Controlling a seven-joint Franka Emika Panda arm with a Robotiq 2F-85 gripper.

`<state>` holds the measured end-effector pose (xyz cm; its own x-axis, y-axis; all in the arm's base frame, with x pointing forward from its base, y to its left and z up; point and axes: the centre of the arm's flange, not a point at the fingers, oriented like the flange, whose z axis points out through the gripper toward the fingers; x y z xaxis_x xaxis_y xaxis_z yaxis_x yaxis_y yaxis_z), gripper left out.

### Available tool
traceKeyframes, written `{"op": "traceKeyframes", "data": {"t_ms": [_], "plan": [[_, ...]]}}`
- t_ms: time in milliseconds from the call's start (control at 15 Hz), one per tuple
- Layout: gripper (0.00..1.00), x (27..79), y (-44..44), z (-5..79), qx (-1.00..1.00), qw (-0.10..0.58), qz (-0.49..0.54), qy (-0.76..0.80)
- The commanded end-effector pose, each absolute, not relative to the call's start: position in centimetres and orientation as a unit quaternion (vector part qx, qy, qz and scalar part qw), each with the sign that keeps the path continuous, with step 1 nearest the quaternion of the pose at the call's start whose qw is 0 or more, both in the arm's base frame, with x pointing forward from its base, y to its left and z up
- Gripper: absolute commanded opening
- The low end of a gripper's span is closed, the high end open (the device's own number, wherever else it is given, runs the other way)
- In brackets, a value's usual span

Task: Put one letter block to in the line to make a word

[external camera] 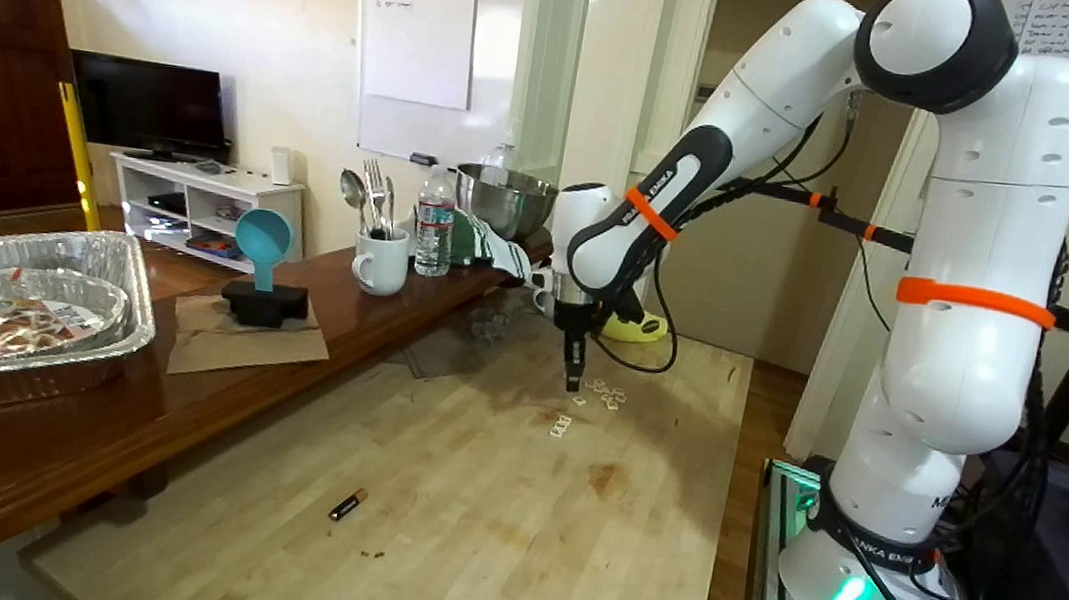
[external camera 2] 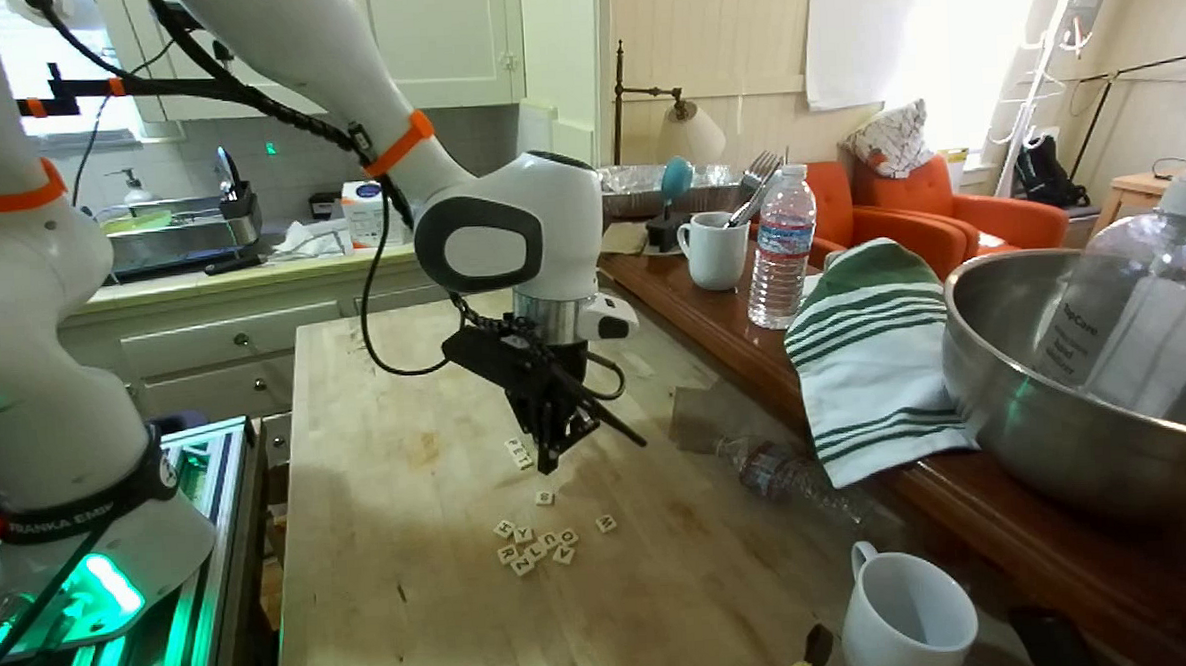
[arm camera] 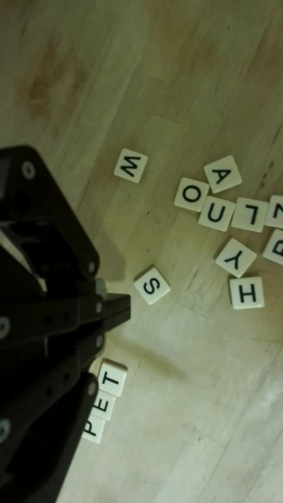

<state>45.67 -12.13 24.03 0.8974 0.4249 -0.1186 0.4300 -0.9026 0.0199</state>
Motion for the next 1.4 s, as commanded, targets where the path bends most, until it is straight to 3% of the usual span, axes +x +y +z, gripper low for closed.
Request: {"op": "traceKeyframes", "data": {"t_ms": [0, 1333], "plan": [[0.0, 45.4, -11.9, 24.3, 0.99, 0.016, -0.068, 0.123], [0.0, 43.6, -16.6, 22.6, 0.946, 0.006, -0.039, -0.321]]}}
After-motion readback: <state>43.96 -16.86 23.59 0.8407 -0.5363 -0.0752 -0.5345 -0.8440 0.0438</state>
